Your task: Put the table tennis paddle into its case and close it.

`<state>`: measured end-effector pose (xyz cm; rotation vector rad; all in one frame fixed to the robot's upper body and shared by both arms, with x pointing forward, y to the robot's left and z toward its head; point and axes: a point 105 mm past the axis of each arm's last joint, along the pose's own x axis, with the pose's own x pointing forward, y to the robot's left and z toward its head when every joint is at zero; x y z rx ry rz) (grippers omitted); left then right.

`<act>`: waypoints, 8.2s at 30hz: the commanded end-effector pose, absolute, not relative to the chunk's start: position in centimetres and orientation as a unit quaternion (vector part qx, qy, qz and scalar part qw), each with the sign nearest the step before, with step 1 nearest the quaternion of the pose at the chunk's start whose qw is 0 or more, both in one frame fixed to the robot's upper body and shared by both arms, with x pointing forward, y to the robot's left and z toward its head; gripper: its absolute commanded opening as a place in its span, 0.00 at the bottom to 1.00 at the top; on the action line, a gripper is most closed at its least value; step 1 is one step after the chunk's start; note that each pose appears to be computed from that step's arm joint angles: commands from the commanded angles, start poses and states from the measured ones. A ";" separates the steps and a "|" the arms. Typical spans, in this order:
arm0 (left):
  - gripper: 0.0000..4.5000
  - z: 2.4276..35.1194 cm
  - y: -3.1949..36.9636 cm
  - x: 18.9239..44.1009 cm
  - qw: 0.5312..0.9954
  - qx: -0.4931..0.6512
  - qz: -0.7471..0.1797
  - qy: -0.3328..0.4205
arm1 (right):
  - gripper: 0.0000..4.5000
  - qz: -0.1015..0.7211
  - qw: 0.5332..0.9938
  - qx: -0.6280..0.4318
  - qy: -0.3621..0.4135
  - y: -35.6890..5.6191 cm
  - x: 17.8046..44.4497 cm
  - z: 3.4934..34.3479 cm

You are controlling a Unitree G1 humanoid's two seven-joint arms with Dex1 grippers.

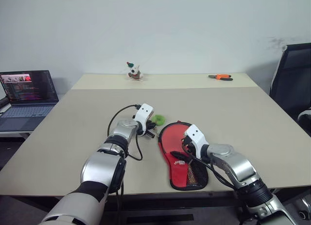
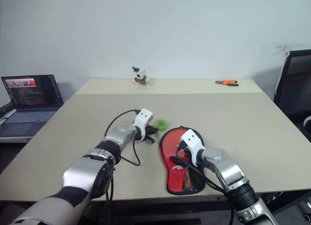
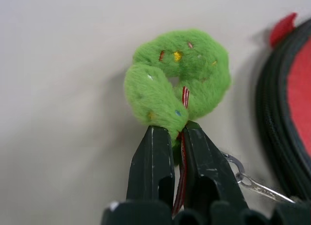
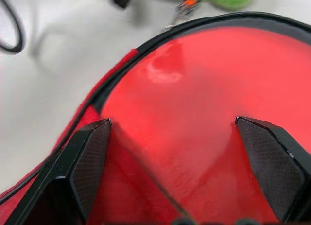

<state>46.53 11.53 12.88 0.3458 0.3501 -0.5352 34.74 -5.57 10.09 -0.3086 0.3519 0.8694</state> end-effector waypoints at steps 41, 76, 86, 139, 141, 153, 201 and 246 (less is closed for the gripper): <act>0.00 19.3 -6.7 43.5 0.611 0.699 -0.296 -0.225 | 1.00 0.394 0.846 -0.124 0.337 -6.6 26.4 1.0; 0.00 16.7 -10.3 41.0 0.555 0.718 -0.342 -0.242 | 1.00 0.373 0.858 -0.102 0.339 -6.0 25.4 1.3; 0.35 13.4 -9.2 40.5 0.574 0.689 -0.411 -0.163 | 1.00 0.374 0.859 -0.099 0.334 -5.6 26.1 1.4; 1.00 17.8 11.0 36.3 0.845 0.103 -0.524 -0.026 | 1.00 0.486 0.864 -0.034 0.126 -8.6 30.2 20.6; 1.00 17.1 9.5 36.0 0.829 0.122 -0.545 -0.014 | 1.00 0.460 0.874 -0.070 0.138 -10.8 30.8 20.3; 1.00 12.7 5.3 38.6 0.800 0.180 -0.572 0.020 | 1.00 0.407 0.891 -0.121 0.158 -15.6 32.7 19.4; 1.00 7.3 1.5 37.9 0.760 0.207 -0.609 0.087 | 0.01 0.366 0.886 -0.258 0.118 -12.7 44.4 14.8; 1.00 4.5 0.5 36.9 0.770 0.147 -0.601 0.156 | 0.01 0.312 0.887 -0.264 0.214 -22.7 40.8 15.4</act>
